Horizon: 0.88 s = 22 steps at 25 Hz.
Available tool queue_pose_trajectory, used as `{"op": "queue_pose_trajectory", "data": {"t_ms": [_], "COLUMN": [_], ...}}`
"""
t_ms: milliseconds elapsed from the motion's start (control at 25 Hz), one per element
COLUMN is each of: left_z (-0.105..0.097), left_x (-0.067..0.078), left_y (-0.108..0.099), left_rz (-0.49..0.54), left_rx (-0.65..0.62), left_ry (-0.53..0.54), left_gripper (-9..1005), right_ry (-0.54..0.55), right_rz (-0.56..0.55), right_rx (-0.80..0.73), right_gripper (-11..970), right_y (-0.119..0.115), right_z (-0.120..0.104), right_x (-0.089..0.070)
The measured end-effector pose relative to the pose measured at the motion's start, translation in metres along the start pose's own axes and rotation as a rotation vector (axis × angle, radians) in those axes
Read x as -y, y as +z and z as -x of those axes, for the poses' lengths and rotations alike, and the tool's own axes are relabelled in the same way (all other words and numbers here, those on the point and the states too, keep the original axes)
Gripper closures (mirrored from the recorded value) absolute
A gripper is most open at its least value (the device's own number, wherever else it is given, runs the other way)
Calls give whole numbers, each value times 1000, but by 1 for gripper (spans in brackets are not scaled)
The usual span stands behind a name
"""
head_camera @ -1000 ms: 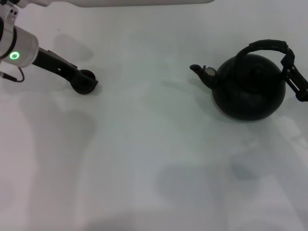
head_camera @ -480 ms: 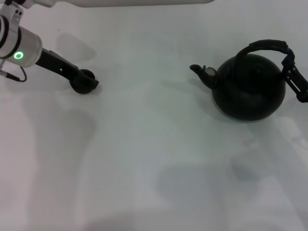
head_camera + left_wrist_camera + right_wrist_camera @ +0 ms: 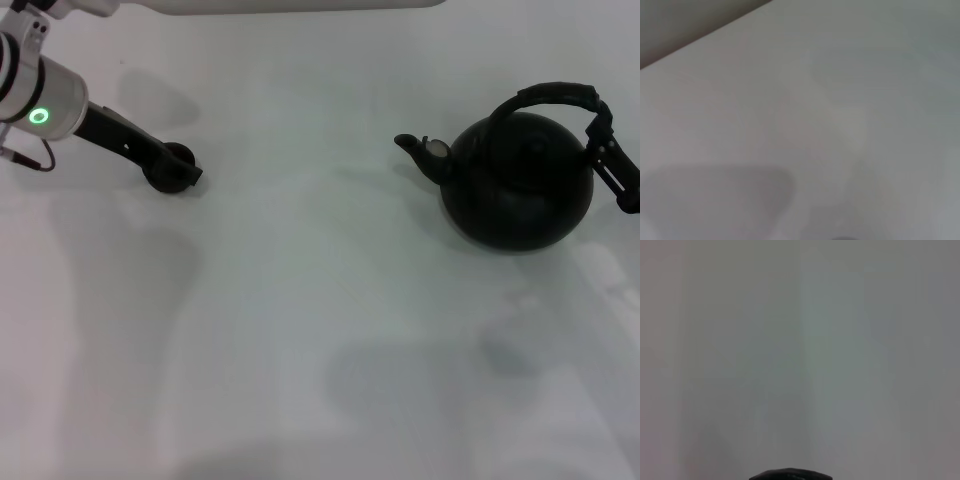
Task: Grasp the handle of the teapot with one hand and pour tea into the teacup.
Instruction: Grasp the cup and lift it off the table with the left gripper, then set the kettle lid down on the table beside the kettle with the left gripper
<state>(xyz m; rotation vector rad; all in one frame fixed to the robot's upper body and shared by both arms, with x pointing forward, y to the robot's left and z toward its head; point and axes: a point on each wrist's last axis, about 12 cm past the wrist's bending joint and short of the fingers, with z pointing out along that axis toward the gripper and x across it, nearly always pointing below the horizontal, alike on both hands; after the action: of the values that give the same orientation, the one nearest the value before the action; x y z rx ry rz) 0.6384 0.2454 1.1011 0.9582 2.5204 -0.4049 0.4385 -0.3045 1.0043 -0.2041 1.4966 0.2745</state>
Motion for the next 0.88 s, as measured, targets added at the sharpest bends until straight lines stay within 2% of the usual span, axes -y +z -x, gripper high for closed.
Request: {"op": "queue_pose_trajectory", "data": {"t_ms": [160, 400, 480, 520, 640, 680, 720, 880], "left_z": [5, 37, 52, 52, 65, 65, 71, 77], "left_x": [1, 14, 30, 30, 48, 48, 61, 74], "left_y": [-2, -5, 2, 2, 11, 11, 18, 25], "left_rz": [-5, -43, -91, -91, -134, -134, -160, -188], "left_rx": [3, 22, 9, 9, -20, -20, -43, -55], "left_ry": [11, 83, 154, 154, 234, 234, 288, 335], "left_gripper": [281, 294, 294, 293, 293, 293, 293, 292], "right_ry": [-1, -1, -1, -1, -1, -1, -1, 1], "right_rz": [0, -1, -1, 1, 2, 2, 0, -3], "right_rx": [-1, -2, -1, 1, 5, 6, 8, 12], "right_gripper": [102, 101, 102, 102, 102, 102, 101, 101], "right_y": [0, -1, 0, 1, 2, 3, 3, 4], "right_z": [0, 0, 0, 0, 1, 1, 2, 2], "right_x": [0, 0, 0, 0, 0, 0, 1, 1]}}
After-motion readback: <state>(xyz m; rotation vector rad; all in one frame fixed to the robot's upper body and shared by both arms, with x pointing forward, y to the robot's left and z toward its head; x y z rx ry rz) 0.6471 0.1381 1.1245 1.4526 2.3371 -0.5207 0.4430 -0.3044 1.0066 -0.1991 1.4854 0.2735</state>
